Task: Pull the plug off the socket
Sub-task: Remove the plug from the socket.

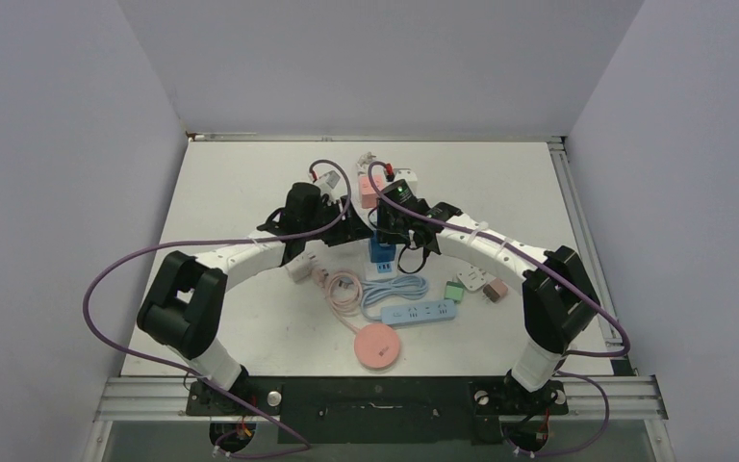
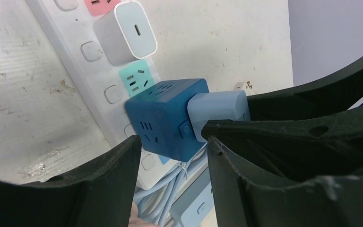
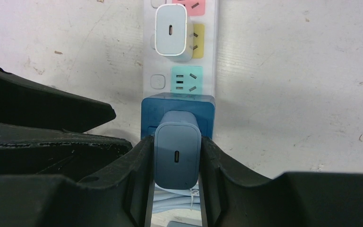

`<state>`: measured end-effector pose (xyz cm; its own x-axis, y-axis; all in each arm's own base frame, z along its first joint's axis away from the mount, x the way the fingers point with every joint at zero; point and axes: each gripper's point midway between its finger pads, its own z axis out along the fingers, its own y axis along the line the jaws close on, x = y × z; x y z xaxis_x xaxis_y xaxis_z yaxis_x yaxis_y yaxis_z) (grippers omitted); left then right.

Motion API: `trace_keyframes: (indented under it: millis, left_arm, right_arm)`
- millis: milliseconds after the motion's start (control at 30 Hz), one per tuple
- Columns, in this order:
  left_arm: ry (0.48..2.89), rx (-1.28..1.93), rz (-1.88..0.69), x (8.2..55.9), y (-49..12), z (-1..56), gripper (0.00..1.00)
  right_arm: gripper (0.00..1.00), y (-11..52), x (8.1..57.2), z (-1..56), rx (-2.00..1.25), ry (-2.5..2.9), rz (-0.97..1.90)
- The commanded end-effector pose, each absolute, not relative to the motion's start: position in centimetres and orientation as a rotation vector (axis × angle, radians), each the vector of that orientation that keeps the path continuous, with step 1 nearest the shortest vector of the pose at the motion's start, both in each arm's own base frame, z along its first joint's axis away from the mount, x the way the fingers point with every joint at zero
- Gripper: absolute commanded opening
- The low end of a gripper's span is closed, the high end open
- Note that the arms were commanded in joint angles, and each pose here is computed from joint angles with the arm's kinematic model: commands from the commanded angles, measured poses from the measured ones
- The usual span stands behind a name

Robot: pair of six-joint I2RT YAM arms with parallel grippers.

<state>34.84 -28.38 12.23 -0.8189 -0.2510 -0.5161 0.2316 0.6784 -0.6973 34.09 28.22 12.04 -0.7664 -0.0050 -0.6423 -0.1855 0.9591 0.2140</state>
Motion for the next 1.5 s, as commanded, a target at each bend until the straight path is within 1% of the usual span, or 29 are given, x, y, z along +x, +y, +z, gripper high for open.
trace_keyframes:
  millis: [0, 100, 633, 733, 800, 933, 1000, 1033, 1233, 1333, 1467]
  left_arm:
    - [2.237, -0.072, -1.126, 35.5, -28.9, 13.5, 0.48]
    - [2.252, -0.071, -1.130, 35.5, -29.1, 13.0, 0.43]
    - [2.290, -0.014, -1.102, 36.3, -30.2, 10.9, 0.41]
    - [2.323, 0.000, -1.070, 36.1, -30.3, 9.9, 0.31]
    - [2.352, 0.013, -1.040, 35.8, -30.2, 9.1, 0.27]
    - [2.417, 0.059, -0.944, 34.8, -29.7, 7.4, 0.22]
    - [2.447, 0.072, -0.886, 34.0, -29.2, 6.4, 0.14]
    - [2.451, 0.076, -0.877, 33.8, -29.2, 6.2, 0.13]
    - [2.538, 0.111, -0.874, 32.0, -30.4, 3.7, 0.11]
    - [2.559, 0.110, -0.871, 31.9, -30.5, 3.0, 0.10]
    - [2.598, 0.126, -0.793, 31.8, -29.7, 2.0, 0.09]
  right_arm:
    - [0.05, 29.1, 35.6, 14.1, -0.086, 2.335, 0.397]
    - [0.05, 29.4, 35.7, 13.9, -0.092, 2.339, 0.406]
    - [0.05, 29.7, 35.5, 13.1, -0.114, 2.353, 0.413]
    - [0.05, 29.6, 35.5, 13.1, -0.112, 2.352, 0.409]
    - [0.05, 29.5, 35.5, 13.2, -0.112, 2.350, 0.403]
    - [0.05, 29.4, 35.6, 13.2, -0.112, 2.350, 0.396]
    - [0.05, 29.5, 35.6, 13.3, -0.110, 2.349, 0.394]
    - [0.05, 29.5, 35.7, 13.3, -0.110, 2.350, 0.394]
    - [0.05, 29.7, 36.0, 13.1, -0.109, 2.355, 0.387]
    - [0.05, 29.6, 36.3, 13.2, -0.107, 2.353, 0.369]
    - [0.05, 29.7, 36.6, 14.0, -0.109, 2.333, 0.369]
